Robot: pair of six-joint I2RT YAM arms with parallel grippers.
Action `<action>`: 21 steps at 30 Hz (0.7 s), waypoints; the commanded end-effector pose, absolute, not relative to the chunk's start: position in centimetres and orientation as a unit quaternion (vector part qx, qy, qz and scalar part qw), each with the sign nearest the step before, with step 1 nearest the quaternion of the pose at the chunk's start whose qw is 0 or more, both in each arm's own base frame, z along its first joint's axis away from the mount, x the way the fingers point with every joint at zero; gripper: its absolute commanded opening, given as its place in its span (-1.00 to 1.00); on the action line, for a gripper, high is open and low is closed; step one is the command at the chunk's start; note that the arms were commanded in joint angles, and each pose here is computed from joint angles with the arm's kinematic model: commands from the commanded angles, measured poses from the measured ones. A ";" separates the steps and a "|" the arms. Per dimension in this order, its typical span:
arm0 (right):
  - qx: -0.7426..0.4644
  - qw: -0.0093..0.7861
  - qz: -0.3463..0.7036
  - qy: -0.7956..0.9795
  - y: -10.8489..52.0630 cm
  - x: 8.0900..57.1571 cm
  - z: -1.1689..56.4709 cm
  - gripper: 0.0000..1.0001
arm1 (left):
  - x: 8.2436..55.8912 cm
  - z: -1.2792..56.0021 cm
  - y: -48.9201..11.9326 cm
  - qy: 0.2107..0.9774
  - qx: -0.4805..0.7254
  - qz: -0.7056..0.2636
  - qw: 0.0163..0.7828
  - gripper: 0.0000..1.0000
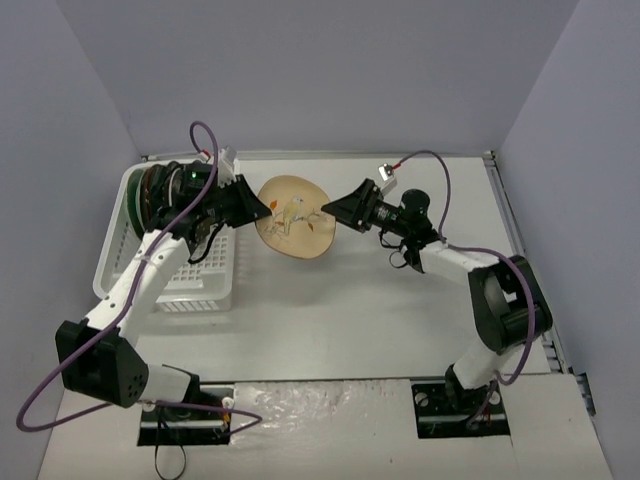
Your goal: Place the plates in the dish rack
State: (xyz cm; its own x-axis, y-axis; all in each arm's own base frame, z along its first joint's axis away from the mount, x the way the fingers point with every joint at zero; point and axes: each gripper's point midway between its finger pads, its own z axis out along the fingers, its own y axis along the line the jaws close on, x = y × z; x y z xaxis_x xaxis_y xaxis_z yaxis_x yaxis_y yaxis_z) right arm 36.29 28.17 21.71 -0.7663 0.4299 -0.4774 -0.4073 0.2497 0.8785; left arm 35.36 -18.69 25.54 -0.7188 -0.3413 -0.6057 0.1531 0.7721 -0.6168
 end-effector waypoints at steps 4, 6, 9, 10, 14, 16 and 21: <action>-0.039 0.437 0.534 0.723 25.4 37.9 24.7 0.99 | 35.0 37.7 -18.0 0.783 -0.001 -0.351 0.513 -1.00; -0.027 0.440 0.524 0.729 24.0 38.3 24.5 1.00 | 34.9 38.0 -17.5 0.784 0.002 -0.335 0.522 -1.00; -0.011 0.454 0.490 0.744 21.7 38.9 23.9 1.00 | 34.9 39.0 -16.1 0.784 0.014 -0.293 0.547 -1.00; -0.007 0.457 0.479 0.749 21.1 39.1 23.8 1.00 | 34.8 39.1 -15.6 0.787 0.014 -0.277 0.550 -1.00; -0.001 0.471 0.428 0.771 18.8 39.0 23.4 1.00 | 35.5 40.9 -11.3 0.787 0.004 -0.158 0.597 -1.00; 0.000 0.475 0.418 0.775 18.3 38.6 23.5 1.00 | 35.8 42.0 -8.5 0.782 -0.002 -0.079 0.619 -1.00; 0.003 0.475 0.403 0.783 17.6 38.3 23.1 1.00 | 37.0 44.7 -4.0 0.758 -0.016 0.059 0.649 -1.00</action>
